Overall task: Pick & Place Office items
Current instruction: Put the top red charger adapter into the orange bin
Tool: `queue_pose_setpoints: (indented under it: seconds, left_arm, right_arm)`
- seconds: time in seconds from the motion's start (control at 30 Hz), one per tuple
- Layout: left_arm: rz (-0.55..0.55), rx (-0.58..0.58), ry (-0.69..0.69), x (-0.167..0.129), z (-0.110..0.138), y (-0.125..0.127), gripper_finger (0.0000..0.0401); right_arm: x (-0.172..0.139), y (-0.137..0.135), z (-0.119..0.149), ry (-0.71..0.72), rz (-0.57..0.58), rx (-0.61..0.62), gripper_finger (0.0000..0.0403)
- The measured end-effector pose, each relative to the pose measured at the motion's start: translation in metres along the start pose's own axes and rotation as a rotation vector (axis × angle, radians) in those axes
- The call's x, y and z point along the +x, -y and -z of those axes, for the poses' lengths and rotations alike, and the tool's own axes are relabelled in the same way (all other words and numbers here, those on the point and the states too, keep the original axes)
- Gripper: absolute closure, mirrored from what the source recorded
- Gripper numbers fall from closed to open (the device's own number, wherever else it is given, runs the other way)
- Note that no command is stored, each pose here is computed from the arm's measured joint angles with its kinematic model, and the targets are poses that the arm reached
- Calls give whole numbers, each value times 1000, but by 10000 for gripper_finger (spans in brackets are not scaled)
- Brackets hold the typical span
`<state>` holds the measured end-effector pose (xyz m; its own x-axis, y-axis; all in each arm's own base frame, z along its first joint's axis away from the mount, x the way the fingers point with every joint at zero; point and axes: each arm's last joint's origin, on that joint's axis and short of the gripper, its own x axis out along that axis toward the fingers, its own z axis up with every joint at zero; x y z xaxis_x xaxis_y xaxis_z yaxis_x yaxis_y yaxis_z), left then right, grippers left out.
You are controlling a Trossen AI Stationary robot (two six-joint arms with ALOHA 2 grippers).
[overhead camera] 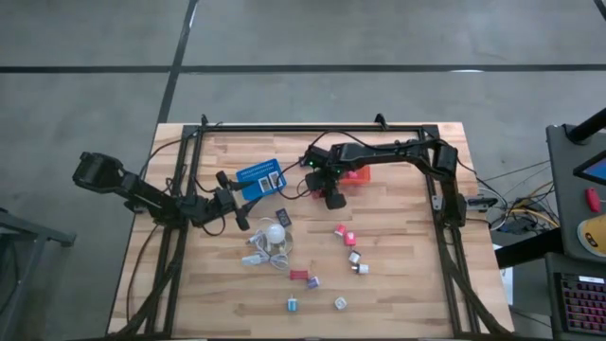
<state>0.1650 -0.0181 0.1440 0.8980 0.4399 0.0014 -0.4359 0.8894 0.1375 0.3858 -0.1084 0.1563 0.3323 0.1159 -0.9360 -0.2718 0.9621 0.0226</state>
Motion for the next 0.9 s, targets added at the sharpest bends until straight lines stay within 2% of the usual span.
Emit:
queue_pose_setpoints:
  seconds: [0.27, 0.5, 0.67, 0.9]
  left_arm:
    - [0, 0, 0, 0, 0, 0, 153]
    - [0, -1, -1, 0, 0, 0, 153]
    - [0, 0, -2, 0, 0, 0, 153]
    - [1, -2, -4, 0, 1, 0, 153]
  right_arm:
    - [-2, -11, -10, 18, 7, -13, 294]
    - [-35, -18, -25, 70, 107, -21, 294]
    - [-65, -20, -21, 32, 231, -10, 294]
    - [-93, -9, -2, -44, 313, 67, 294]
